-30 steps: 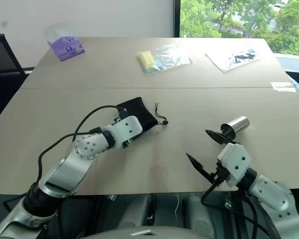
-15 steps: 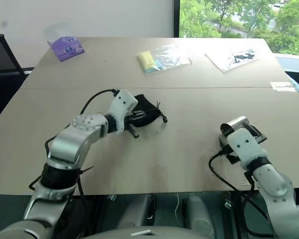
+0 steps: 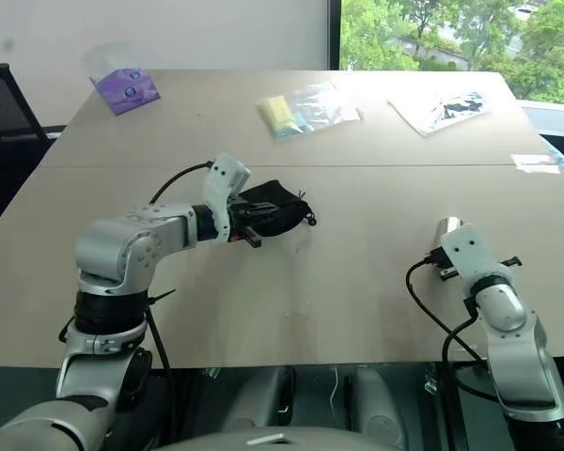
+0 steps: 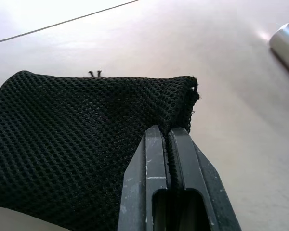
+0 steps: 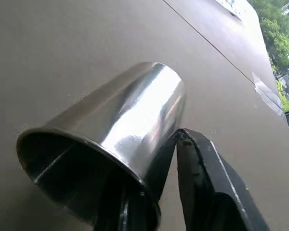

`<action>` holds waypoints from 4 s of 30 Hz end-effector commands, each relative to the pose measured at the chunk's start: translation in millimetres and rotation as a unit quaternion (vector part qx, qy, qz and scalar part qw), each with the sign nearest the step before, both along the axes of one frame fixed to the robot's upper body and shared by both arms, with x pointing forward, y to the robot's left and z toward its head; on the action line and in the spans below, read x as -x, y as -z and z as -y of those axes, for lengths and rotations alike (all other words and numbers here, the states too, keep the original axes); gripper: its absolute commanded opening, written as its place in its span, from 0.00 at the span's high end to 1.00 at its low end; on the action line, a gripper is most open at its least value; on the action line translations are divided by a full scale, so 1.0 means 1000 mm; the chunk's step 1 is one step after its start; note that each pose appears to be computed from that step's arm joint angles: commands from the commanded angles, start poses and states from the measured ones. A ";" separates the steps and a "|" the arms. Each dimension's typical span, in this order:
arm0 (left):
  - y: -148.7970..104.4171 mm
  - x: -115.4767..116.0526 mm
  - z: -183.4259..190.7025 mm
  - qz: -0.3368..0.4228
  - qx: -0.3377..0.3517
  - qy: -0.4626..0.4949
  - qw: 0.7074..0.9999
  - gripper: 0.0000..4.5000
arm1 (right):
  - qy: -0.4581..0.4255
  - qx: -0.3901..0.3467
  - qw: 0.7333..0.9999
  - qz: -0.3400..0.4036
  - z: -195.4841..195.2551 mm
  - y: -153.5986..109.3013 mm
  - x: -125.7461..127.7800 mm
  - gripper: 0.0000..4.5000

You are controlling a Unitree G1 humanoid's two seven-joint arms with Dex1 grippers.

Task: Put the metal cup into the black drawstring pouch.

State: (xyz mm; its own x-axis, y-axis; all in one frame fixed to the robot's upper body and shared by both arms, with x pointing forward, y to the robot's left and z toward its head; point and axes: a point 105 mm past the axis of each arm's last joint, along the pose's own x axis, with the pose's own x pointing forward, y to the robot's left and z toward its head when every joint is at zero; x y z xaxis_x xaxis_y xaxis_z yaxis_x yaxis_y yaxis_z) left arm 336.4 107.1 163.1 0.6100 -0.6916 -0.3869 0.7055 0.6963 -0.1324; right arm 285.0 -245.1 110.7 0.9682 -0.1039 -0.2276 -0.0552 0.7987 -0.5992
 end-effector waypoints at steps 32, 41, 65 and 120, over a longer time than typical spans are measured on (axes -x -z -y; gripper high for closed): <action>0.000 0.014 0.039 -0.145 0.082 0.054 0.985 1.00 | -0.355 -0.274 0.894 0.003 -0.200 0.012 -0.033 0.99; -0.005 0.019 0.039 -0.125 0.074 0.067 0.987 1.00 | -0.267 -0.579 0.769 -0.054 -0.214 -0.008 -0.060 0.99; -0.067 0.017 0.066 -0.034 0.175 0.061 0.982 1.00 | -0.492 -0.139 0.854 0.094 -0.318 -0.041 -0.072 0.99; -0.039 -0.026 -0.031 0.022 0.118 -0.058 0.991 1.00 | -0.385 -0.052 0.921 -0.010 -0.142 -0.051 -0.025 0.02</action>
